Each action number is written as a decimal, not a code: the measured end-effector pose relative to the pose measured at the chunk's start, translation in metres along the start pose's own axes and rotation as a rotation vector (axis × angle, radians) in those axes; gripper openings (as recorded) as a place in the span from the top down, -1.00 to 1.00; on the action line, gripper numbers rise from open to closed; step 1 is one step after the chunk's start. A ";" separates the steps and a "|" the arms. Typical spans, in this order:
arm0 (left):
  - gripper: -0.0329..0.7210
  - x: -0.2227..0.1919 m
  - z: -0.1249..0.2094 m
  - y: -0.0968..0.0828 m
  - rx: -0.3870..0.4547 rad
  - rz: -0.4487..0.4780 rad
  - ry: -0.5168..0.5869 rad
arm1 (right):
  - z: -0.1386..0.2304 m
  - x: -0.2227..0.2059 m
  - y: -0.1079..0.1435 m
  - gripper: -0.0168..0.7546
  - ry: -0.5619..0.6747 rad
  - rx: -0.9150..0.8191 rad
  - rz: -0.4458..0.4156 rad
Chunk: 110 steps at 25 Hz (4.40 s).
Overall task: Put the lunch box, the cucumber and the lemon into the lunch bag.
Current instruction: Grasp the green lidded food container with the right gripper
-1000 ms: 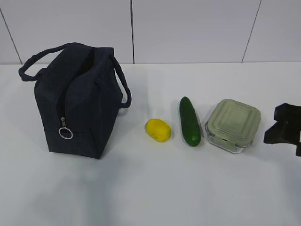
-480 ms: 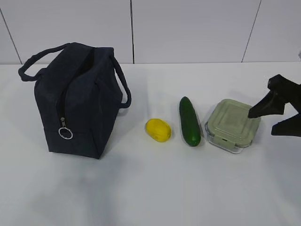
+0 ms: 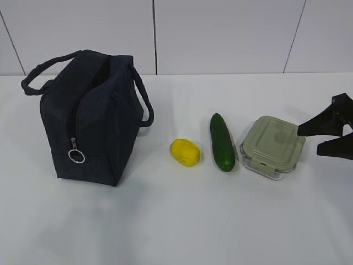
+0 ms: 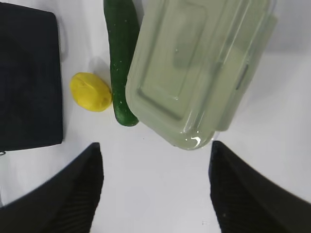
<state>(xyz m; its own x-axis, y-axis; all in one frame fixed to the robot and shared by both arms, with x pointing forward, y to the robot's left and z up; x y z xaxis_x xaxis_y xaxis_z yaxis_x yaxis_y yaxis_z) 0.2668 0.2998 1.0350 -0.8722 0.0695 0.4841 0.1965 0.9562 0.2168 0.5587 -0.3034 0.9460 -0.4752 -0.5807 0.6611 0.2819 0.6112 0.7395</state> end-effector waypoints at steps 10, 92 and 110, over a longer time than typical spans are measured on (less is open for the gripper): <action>0.29 0.000 0.000 0.000 0.000 0.000 0.000 | -0.007 -0.029 -0.026 -0.38 0.070 -0.003 -0.145; 0.29 0.000 0.000 0.000 0.000 0.000 0.000 | -0.049 -0.060 -0.069 -0.57 0.036 -0.178 -0.286; 0.29 0.000 0.000 0.000 0.000 0.000 0.000 | -0.049 -0.070 -0.074 -0.57 0.043 -0.211 -0.284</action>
<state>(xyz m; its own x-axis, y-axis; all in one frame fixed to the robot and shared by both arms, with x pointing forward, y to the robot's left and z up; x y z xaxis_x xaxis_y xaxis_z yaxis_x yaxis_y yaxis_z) 0.2668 0.2998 1.0350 -0.8722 0.0695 0.4841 0.1965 0.9562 0.2168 0.6115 -0.3348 0.8512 -0.5251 -0.7363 0.4267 0.3119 0.3000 0.9015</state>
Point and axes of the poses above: a point on each arm's last joint axis where the gripper is mounted, x pointing back along that axis away from the gripper, y along the wrist's bending axis when the last joint is at zero, z = x × y, the point moved 4 cm from there along -x, pointing out along that axis toward the gripper, and after that the axes turned 14 degrees about -x, right-handed, at the moved point
